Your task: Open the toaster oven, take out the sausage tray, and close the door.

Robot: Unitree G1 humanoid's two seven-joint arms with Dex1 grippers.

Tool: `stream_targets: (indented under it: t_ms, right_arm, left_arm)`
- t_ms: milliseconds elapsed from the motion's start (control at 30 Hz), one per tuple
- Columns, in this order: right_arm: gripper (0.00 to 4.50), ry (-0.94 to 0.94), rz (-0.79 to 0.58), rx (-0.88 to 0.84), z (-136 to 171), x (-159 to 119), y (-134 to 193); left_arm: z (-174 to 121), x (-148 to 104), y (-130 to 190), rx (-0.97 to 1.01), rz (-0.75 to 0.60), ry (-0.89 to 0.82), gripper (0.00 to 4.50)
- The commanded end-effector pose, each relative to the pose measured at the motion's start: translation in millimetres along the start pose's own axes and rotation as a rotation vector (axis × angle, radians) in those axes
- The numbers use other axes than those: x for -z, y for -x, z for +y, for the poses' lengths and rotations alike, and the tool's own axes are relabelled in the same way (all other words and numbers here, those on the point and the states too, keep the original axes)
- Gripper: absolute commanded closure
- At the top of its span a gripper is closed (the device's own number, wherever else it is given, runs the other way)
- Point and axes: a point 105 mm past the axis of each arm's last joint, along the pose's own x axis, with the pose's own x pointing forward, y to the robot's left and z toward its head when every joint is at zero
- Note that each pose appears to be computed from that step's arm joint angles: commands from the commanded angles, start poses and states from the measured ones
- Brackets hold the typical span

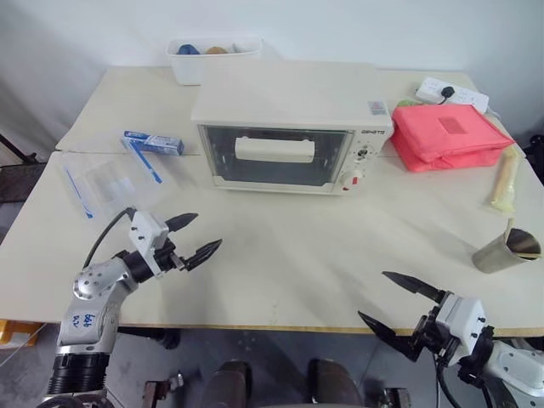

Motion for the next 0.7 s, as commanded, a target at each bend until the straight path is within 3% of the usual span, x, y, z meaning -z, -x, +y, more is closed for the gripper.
stream_targets:
  t_ms: [33,133,200,400,533,700]
  right_arm:
    - [0.0,0.002,-0.077,-0.012,-4.3,-13.7,-14.7]
    - [0.0,-0.095,-0.206,0.003,-24.3,-43.1,-51.4]
    - [0.0,-0.127,-0.212,-0.044,-28.2,-52.1,-71.6]
    - [0.0,-0.215,-0.233,-0.056,-49.6,-74.8,-138.3]
    - [0.0,-0.236,-0.248,-0.085,-56.2,-85.0,-164.9]
    - [0.0,-0.186,-0.278,-0.142,-56.3,-92.7,-174.9]
  left_arm:
    - [3.4,-7.8,9.0,0.022,0.013,-0.04,0.06]
    - [-3.3,-16.8,32.8,0.113,0.007,0.108,0.06]
    - [-3.9,-29.1,43.9,0.134,-0.052,0.201,0.06]
    - [-0.4,-40.3,67.4,0.006,-0.12,0.217,0.06]
    - [-3.9,-45.2,75.9,-0.031,-0.167,0.299,0.06]
    - [-8.2,-43.2,79.4,-0.039,-0.153,0.295,0.06]
